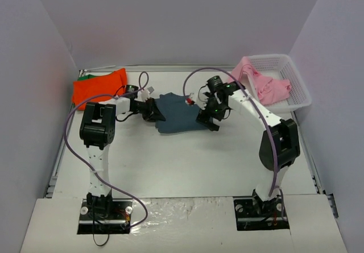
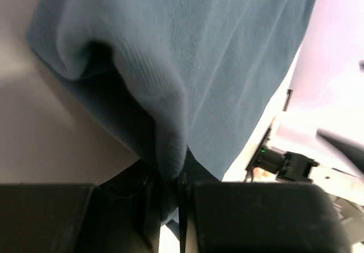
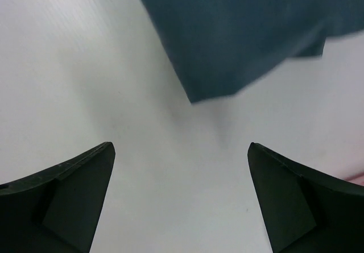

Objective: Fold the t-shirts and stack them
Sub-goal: Put the neatly folded tshirt into the corner of the board with the left arm

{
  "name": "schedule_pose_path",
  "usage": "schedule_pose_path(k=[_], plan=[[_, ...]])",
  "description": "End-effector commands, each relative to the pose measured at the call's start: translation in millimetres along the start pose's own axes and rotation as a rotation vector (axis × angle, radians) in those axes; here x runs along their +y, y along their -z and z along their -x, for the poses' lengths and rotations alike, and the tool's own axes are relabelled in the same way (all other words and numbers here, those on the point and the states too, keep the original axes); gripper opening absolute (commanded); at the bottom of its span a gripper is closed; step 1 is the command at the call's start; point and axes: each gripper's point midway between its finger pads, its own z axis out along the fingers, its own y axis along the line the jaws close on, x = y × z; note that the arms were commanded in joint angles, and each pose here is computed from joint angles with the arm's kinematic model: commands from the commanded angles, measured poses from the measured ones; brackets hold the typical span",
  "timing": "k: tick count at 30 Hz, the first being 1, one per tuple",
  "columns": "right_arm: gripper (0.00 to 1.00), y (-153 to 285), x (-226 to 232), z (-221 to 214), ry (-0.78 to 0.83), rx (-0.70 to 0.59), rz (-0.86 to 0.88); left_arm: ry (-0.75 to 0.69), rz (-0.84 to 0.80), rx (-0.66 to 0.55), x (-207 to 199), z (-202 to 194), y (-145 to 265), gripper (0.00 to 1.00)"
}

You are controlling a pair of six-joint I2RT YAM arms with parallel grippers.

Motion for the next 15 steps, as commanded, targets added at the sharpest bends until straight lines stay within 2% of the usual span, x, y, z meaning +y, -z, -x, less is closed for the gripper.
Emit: schedule_pose_path(k=[1, 4, 5, 9, 15], plan=[[1.00, -2.2, 14.1, -49.6, -0.111, 0.082, 0.124, -0.103, 0.055, -0.032, -12.4, 18.0, 22.5, 0.02], [1.00, -1.4, 9.5, -62.0, -0.191, 0.040, 0.148, -0.109, 0.118, -0.024, -4.1, 22.8, 34.0, 0.02], [1.00, -2.9, 10.0, -63.7, -0.213, 0.029, 0.153, -0.164, 0.140, -0.043, -7.0, 34.7, 40.6, 0.02], [1.00, -8.1, 8.7, -73.2, -0.280, 0.006, 0.177, -0.215, 0.306, -0.069, 0.7, 53.6, 64.7, 0.03], [1.00, -14.1, 2.9, -87.7, -0.358, -0.033, 0.227, -0.290, 0.433, -0.122, -12.2, 93.7, 92.8, 0.02]])
